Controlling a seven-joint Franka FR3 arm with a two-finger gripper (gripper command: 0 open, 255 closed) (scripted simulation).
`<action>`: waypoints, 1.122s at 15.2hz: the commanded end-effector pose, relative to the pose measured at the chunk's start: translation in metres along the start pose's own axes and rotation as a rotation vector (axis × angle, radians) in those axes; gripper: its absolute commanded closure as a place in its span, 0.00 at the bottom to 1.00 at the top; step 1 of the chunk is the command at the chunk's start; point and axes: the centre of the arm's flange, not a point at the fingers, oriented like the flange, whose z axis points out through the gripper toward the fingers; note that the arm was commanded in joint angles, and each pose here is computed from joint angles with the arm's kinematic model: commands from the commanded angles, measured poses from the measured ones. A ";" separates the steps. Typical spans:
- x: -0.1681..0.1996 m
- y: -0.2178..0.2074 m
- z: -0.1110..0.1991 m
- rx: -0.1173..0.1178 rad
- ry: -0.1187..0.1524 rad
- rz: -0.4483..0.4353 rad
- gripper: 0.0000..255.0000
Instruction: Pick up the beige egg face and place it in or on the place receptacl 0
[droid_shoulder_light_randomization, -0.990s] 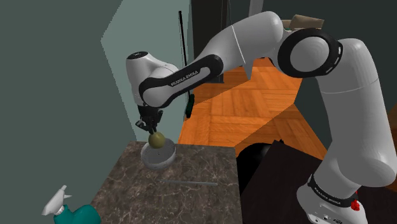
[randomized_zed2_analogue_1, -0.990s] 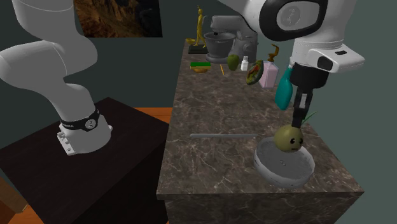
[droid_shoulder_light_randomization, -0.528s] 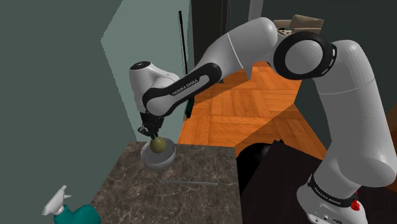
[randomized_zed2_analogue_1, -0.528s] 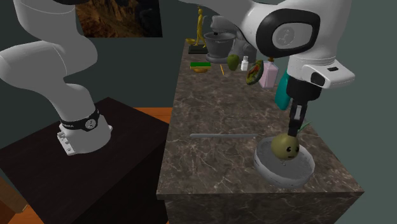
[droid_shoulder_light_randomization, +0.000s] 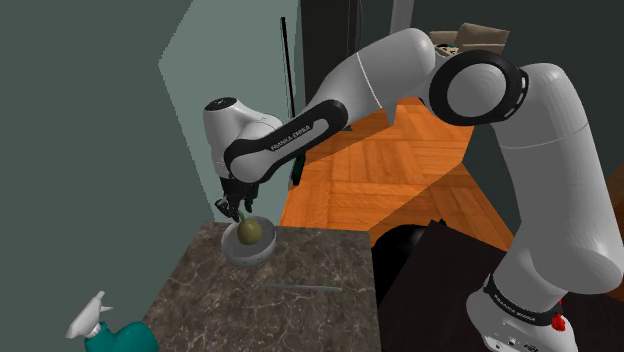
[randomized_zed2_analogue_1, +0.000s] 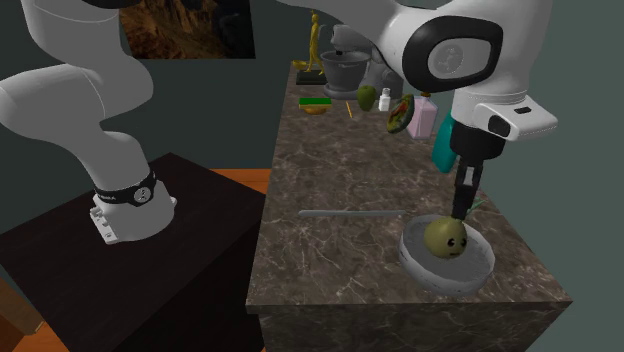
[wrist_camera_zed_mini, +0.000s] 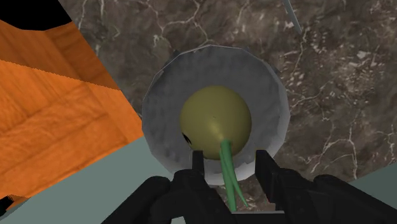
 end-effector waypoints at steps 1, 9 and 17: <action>0.000 0.000 0.000 0.000 0.000 0.000 0.00; 0.000 0.000 -0.050 0.000 0.000 0.000 0.00; 0.000 0.000 -0.050 0.000 0.000 0.000 0.00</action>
